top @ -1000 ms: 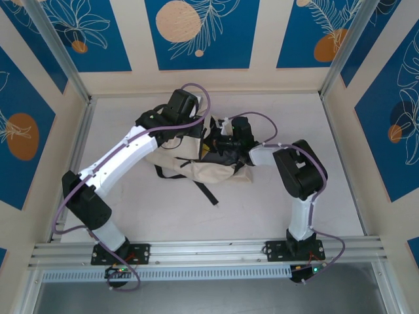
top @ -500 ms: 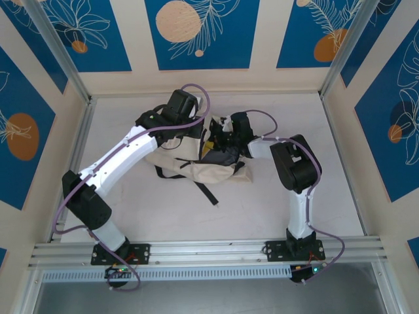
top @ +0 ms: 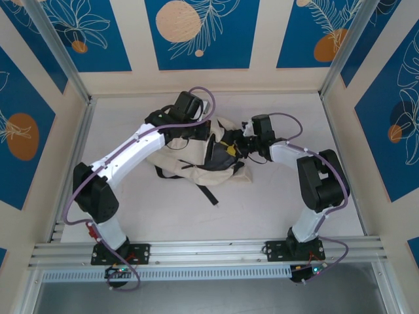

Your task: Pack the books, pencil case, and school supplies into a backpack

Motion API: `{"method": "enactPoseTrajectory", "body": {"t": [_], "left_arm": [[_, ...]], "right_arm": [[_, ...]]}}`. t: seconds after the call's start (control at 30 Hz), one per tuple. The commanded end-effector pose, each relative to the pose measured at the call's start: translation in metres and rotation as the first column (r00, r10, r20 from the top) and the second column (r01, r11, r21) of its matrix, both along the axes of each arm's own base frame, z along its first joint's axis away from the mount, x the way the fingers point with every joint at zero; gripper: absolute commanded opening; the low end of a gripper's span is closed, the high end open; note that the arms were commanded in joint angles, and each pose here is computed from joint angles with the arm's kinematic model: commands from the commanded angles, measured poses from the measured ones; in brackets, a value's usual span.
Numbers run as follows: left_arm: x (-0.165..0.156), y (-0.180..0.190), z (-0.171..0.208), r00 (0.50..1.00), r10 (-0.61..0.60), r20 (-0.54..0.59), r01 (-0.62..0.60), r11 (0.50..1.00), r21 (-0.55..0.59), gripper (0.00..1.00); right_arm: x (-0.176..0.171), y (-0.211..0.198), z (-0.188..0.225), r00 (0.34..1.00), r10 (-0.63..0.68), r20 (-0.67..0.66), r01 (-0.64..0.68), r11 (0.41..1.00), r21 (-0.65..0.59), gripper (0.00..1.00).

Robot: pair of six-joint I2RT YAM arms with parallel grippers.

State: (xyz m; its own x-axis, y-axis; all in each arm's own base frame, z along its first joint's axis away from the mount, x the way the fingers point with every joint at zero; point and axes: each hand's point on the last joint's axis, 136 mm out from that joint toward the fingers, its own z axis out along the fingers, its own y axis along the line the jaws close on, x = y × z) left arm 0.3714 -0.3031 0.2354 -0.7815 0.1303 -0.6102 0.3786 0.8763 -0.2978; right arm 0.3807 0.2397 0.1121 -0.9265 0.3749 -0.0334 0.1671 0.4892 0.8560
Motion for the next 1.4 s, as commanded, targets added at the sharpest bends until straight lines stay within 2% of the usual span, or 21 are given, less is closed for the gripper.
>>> {"method": "enactPoseTrajectory", "body": {"t": [0.0,0.27,0.6,0.83,0.9,1.07,1.13,1.27,1.37], "left_arm": [[0.002,-0.014,0.007,1.000,-0.029,-0.011,0.028,0.996,-0.082,0.00],[-0.002,-0.014,-0.006,0.998,-0.024,-0.053,0.020,0.997,-0.081,0.00],[-0.003,-0.016,-0.010,0.997,-0.028,-0.067,0.022,0.996,-0.086,0.00],[-0.002,-0.018,-0.014,0.997,-0.022,-0.078,0.015,0.996,-0.089,0.00],[-0.001,-0.018,-0.016,0.996,-0.016,-0.084,0.008,0.996,-0.092,0.00],[0.000,-0.015,-0.016,0.997,-0.002,-0.081,-0.005,0.997,-0.083,0.00],[0.000,-0.015,-0.015,0.997,0.000,-0.081,-0.007,0.997,-0.082,0.05],[0.000,-0.013,-0.014,0.996,0.008,-0.087,-0.016,0.996,-0.089,0.22],[0.000,-0.006,-0.007,0.996,0.031,-0.082,-0.040,0.993,-0.111,0.43]], "right_arm": [[-0.016,0.005,-0.018,0.998,0.055,-0.042,-0.057,0.997,-0.050,0.48],[-0.010,0.038,-0.020,0.994,0.108,-0.029,-0.109,0.993,-0.038,0.36],[-0.003,0.067,-0.028,0.990,0.136,-0.034,-0.137,0.990,-0.032,0.31],[0.001,0.090,-0.013,0.982,0.186,0.019,-0.187,0.977,0.103,0.30],[0.003,0.089,-0.012,0.984,0.176,0.024,-0.177,0.979,0.104,0.29],[-0.004,0.056,-0.012,0.994,0.105,0.025,-0.105,0.994,0.006,0.30],[-0.015,0.037,-0.015,0.997,0.080,0.018,-0.079,0.995,-0.064,0.33],[-0.037,-0.007,-0.027,1.000,0.001,-0.009,-0.003,0.975,-0.221,0.38],[-0.049,-0.045,-0.030,0.996,-0.090,-0.023,0.078,0.939,-0.334,0.44]]}}
